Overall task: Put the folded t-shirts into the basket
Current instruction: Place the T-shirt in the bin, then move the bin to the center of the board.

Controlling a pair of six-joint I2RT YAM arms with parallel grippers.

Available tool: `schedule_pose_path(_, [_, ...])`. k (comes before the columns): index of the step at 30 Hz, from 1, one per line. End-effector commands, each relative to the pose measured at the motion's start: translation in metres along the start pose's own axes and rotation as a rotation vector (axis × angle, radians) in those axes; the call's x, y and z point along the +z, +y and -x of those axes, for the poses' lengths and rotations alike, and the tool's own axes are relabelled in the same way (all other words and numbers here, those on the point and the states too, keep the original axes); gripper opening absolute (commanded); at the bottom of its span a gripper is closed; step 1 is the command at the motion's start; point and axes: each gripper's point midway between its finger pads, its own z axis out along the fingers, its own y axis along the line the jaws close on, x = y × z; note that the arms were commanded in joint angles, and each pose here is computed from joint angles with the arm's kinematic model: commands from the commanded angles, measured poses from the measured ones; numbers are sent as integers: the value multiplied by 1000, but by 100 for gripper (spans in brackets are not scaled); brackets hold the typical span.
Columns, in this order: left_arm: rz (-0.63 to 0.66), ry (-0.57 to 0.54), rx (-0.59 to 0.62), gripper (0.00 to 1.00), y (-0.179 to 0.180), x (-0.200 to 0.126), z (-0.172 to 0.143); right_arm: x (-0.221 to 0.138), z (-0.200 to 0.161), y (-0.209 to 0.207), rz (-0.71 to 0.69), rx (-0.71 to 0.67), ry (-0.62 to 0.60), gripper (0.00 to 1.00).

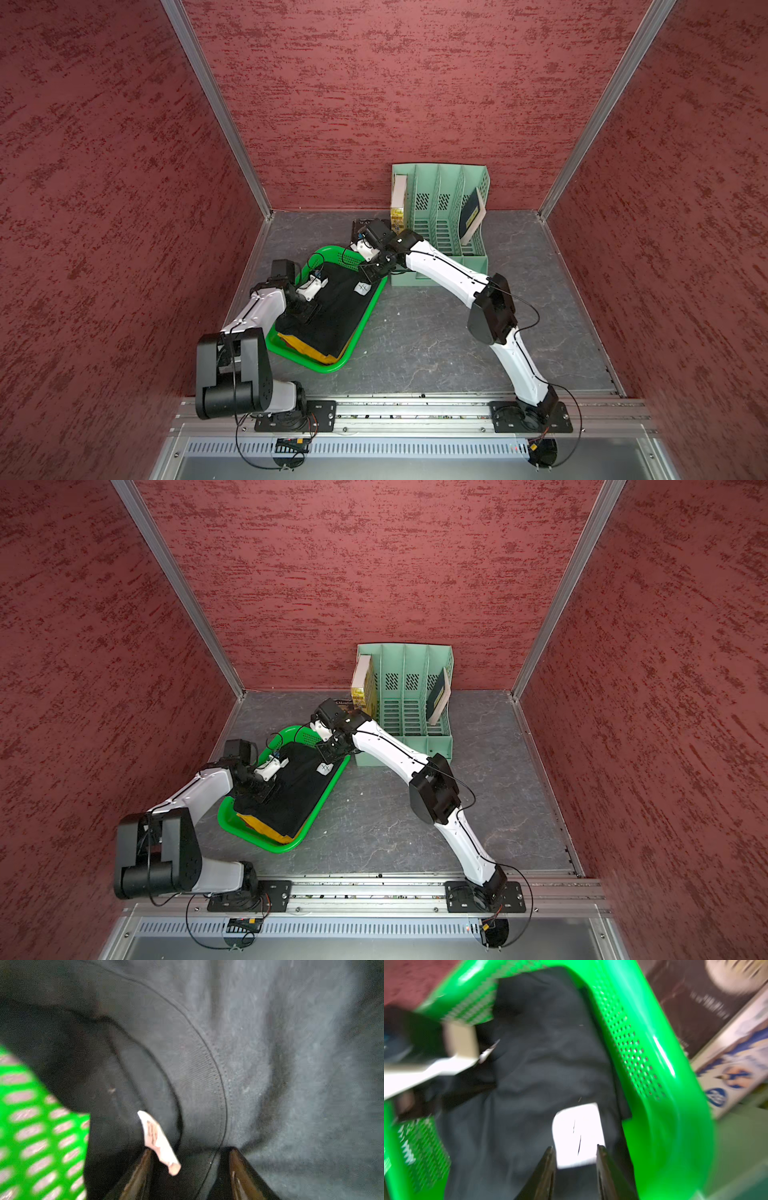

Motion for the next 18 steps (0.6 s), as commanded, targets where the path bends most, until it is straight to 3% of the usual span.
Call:
schedule_pose_path(1, [-47,-140,-9,63,0,-27,23,-11,-23,21,4,-112,74,38])
schedule_pose_path(8, [-180,-291,-80,65,-13,-71,38,19,-35,39,45,-131,140,35])
schedule_pose_path(13, [-163,-398,-189,65,5,-103,46,45,-56,32,-5,-146,235,33])
schedule_pose_path(18, [-127,-478,-323,66,33,-129,47,61,-87,25,-61,-73,312,31])
